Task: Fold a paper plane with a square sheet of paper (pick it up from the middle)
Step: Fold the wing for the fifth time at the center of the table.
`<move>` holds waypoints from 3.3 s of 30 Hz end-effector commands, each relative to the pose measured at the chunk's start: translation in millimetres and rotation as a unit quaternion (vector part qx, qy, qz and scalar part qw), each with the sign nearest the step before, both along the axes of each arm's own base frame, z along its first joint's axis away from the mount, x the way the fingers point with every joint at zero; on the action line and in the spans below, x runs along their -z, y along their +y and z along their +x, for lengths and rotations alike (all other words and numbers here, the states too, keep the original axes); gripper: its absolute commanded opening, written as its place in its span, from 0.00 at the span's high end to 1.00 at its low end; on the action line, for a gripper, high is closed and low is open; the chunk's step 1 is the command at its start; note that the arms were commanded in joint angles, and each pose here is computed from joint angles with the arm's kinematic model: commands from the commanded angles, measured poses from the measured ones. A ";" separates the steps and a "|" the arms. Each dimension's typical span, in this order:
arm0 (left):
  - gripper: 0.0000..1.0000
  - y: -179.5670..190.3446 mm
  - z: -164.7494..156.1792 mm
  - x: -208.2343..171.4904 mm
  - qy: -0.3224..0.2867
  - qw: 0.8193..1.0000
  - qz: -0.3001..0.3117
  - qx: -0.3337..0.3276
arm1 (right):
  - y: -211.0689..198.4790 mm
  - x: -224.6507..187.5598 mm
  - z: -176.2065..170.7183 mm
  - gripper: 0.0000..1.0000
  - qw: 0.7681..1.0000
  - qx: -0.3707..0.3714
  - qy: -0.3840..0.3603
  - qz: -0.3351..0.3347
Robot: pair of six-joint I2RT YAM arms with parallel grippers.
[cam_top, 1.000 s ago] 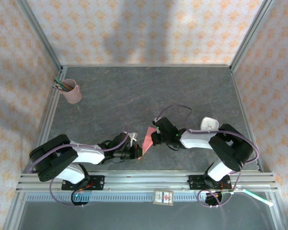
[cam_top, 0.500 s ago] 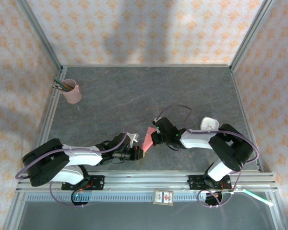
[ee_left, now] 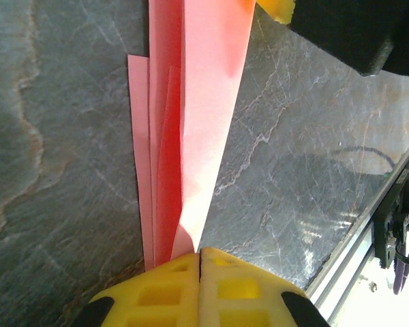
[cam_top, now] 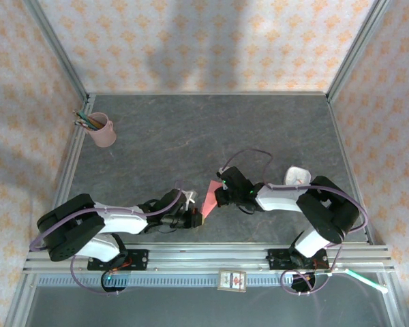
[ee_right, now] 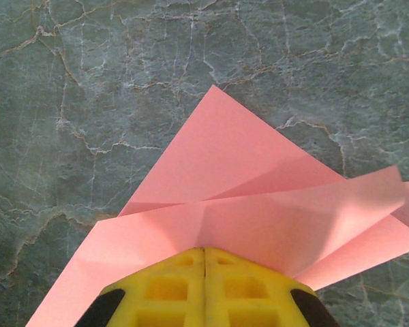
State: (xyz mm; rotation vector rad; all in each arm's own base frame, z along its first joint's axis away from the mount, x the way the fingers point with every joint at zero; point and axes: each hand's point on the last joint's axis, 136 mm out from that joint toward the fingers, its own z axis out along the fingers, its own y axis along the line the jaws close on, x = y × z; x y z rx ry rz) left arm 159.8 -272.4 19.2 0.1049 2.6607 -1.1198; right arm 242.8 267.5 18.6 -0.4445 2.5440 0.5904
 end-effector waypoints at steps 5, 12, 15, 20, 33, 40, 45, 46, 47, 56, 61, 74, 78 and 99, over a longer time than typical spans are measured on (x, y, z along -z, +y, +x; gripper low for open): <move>0.96 21.7 -8.0 23.6 0.018 0.999 0.043 -0.012 | -36.4 35.7 -15.4 0.95 0.996 0.020 0.035 -0.080; 0.99 31.7 -20.9 34.1 0.041 0.998 0.048 -0.013 | -40.1 38.9 -16.1 0.95 0.995 0.027 0.040 -0.089; 1.00 37.1 -26.5 38.1 0.050 0.997 0.054 -0.013 | -41.4 41.2 -15.9 0.96 0.994 0.031 0.044 -0.093; 1.00 41.8 -36.1 44.2 0.063 0.995 0.072 -0.002 | -41.4 44.8 -16.5 0.96 0.994 0.031 0.050 -0.097; 1.00 52.0 -47.5 46.6 0.070 0.987 0.138 0.031 | -42.8 46.6 -16.3 0.96 0.993 0.033 0.053 -0.101; 1.00 50.3 -53.2 41.1 0.073 0.986 0.144 0.049 | -43.0 46.5 -15.6 0.96 0.993 0.032 0.053 -0.103; 1.00 42.4 -49.9 23.8 0.052 0.987 0.137 0.072 | -42.7 46.7 -15.5 0.96 0.993 0.033 0.054 -0.102; 1.00 37.3 -48.3 16.4 0.043 0.988 0.127 0.080 | -43.4 47.2 -15.5 0.96 0.993 0.033 0.054 -0.103; 1.00 32.8 -46.9 9.7 0.036 0.989 0.117 0.087 | -43.5 46.9 -15.8 0.96 0.993 0.033 0.054 -0.102; 1.00 -8.8 -10.3 -49.6 -0.031 0.998 -0.001 0.054 | -43.3 44.8 -15.0 0.96 0.993 0.034 0.051 -0.098; 1.00 -14.1 13.5 -45.9 -0.045 0.999 0.007 0.024 | -43.2 44.2 -15.5 0.96 0.994 0.033 0.050 -0.096; 1.00 -6.3 26.5 -4.0 -0.012 0.999 0.040 0.018 | -44.2 43.6 -15.2 0.95 0.994 0.035 0.050 -0.095; 1.00 3.0 23.1 2.7 -0.006 0.999 0.053 0.008 | -44.5 42.8 -14.3 0.95 0.994 0.036 0.049 -0.095; 1.00 52.6 -6.3 53.7 0.044 0.988 0.150 -0.009 | -3.3 -16.2 6.5 0.87 1.000 0.011 0.020 -0.016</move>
